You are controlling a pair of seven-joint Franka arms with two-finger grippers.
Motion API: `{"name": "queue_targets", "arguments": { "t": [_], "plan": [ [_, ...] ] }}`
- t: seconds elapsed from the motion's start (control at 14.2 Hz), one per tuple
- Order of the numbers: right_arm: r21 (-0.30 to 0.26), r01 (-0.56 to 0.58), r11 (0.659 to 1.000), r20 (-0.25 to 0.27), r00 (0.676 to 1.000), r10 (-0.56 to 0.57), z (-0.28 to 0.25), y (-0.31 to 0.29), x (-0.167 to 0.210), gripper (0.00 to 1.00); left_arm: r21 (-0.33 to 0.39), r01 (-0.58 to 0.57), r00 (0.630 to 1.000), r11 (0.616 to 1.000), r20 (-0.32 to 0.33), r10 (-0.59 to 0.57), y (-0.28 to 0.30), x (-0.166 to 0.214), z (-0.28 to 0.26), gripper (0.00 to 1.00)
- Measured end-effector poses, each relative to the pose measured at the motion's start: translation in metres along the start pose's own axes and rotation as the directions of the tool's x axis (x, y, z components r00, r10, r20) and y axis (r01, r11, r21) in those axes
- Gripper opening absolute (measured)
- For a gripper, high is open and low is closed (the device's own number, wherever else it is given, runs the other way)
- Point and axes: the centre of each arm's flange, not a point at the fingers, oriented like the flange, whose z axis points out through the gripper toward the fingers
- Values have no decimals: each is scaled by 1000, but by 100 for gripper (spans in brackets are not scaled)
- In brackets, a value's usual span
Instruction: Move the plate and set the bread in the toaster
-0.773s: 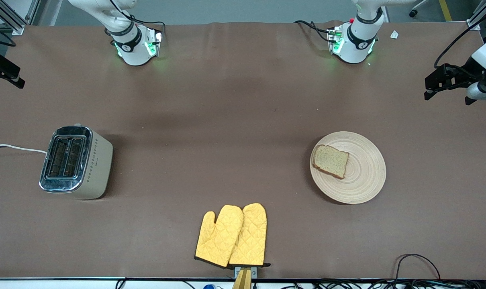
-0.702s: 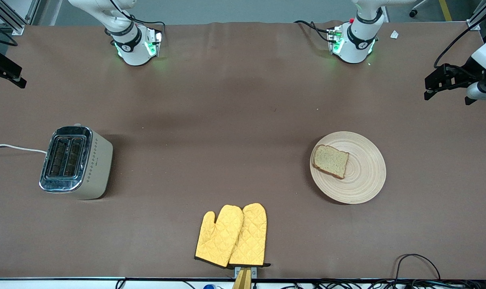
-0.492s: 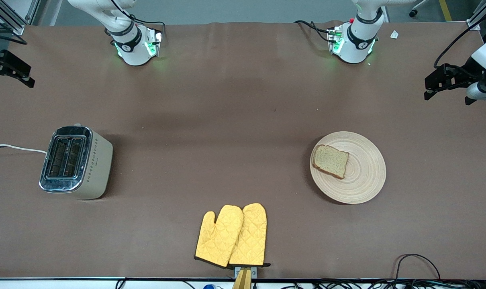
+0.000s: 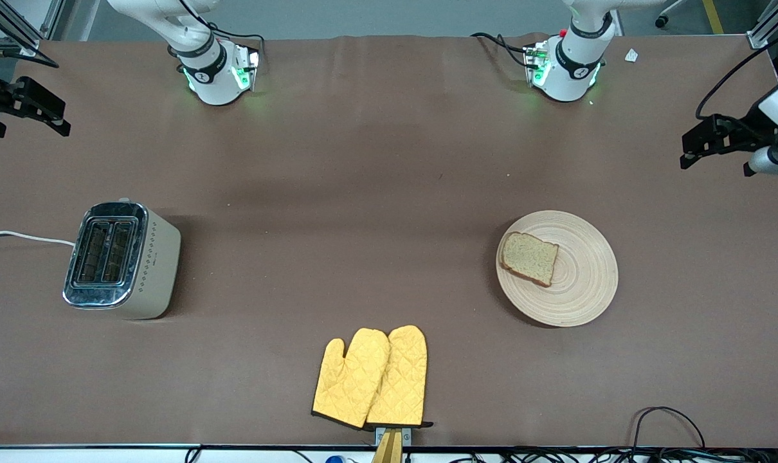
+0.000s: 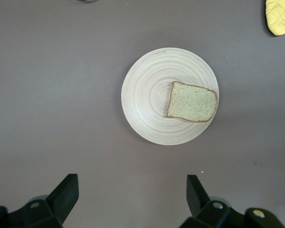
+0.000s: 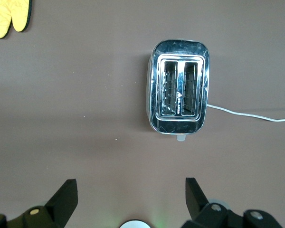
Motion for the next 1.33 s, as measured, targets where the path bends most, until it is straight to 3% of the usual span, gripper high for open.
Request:
{"name": "queue_targets", "arguments": {
  "t": [0.35, 0.91, 1.33],
  "plan": [
    [-34, 8, 999, 24, 1000, -7, 1, -15, -3, 100, -193, 67, 996, 979, 69, -54, -58, 26, 62, 100],
    [-34, 40, 999, -2, 999, -40, -2, -33, -1, 100, -287, 59, 998, 956, 14, -57, -134, 51, 177, 99],
    [-33, 22, 999, -20, 1000, -23, -2, -24, 3, 100, -536, 32, 997, 844, -40, -63, -209, 40, 277, 93]
  ]
}}
